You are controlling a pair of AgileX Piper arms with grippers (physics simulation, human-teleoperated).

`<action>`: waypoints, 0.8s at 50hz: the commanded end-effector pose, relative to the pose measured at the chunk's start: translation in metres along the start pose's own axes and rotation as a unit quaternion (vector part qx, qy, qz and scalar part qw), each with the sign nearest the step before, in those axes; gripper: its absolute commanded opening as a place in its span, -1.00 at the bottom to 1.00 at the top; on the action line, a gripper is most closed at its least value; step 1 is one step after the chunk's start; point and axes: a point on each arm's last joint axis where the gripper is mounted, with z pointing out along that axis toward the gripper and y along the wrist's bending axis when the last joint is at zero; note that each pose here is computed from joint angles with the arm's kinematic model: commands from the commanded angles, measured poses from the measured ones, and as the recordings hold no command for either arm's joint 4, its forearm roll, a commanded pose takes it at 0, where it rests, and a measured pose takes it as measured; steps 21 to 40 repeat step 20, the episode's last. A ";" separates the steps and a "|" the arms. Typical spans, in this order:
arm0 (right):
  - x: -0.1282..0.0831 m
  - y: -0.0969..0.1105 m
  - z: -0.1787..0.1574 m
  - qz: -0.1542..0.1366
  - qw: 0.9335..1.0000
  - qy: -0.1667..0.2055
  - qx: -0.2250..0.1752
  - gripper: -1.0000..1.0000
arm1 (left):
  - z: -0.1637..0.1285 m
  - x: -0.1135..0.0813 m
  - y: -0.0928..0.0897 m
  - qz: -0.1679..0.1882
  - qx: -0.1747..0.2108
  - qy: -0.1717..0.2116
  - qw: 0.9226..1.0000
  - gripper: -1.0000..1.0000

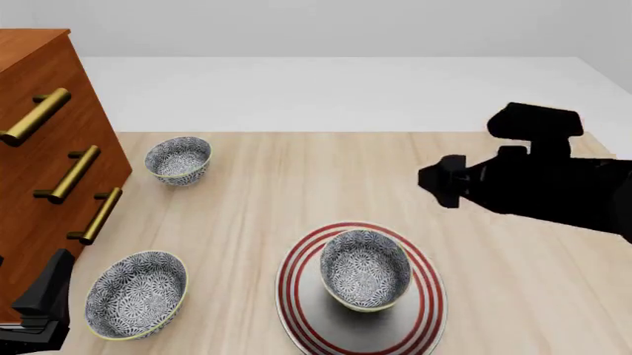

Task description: Pick up the bowl and put it in the middle on the plate.

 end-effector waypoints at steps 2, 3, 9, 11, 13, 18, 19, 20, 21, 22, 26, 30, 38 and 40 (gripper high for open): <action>-0.020 -0.001 -0.101 -0.007 0.994 -0.105 -0.009 1.00 | 0.000 0.000 0.000 0.000 0.000 0.000 1.000 1.00; -0.019 -0.002 -0.105 -0.005 0.994 -0.110 -0.009 1.00 | 0.000 0.000 0.000 0.000 0.000 0.000 1.000 1.00; -0.010 -0.003 -0.151 -0.035 0.985 -0.169 -0.019 1.00 | 0.000 0.000 0.000 0.000 0.000 0.000 1.000 1.00; -0.005 -0.004 -0.163 -0.036 0.982 -0.185 -0.020 1.00 | 0.000 0.000 0.000 0.000 0.000 0.000 1.000 1.00; 0.002 -0.004 -0.182 -0.056 0.976 -0.208 -0.027 1.00 | 0.000 0.000 0.000 0.000 0.000 0.000 1.000 1.00; 0.019 -0.008 -0.221 -0.071 0.960 -0.269 -0.021 1.00 | 0.000 0.000 0.000 0.000 0.000 0.000 1.000 1.00; 0.026 -0.010 -0.230 -0.072 0.955 -0.286 -0.016 1.00 | 0.000 0.000 0.000 0.000 0.000 0.000 1.000 1.00; 0.032 -0.011 -0.238 -0.082 0.951 -0.299 -0.016 1.00 | 0.000 0.000 0.000 0.000 0.000 0.000 1.000 1.00; 0.032 -0.011 -0.238 -0.082 0.951 -0.299 -0.016 1.00 | 0.000 0.000 0.000 0.000 0.000 0.000 1.000 1.00; 0.032 -0.011 -0.238 -0.082 0.951 -0.299 -0.016 1.00 | 0.000 0.000 0.000 0.000 0.000 0.000 1.000 1.00; 0.032 -0.011 -0.238 -0.082 0.951 -0.299 -0.016 1.00 | 0.000 0.000 0.000 0.000 0.000 0.000 1.000 1.00; 0.032 -0.011 -0.238 -0.082 0.951 -0.299 -0.016 1.00 | 0.000 0.000 0.000 0.000 0.000 0.000 1.000 1.00; 0.032 -0.011 -0.238 -0.082 0.951 -0.299 -0.016 1.00 | 0.000 0.000 0.000 0.000 0.000 0.000 1.000 1.00; 0.032 -0.011 -0.238 -0.082 0.951 -0.299 -0.016 1.00 | 0.000 0.000 0.000 0.000 0.000 0.000 1.000 1.00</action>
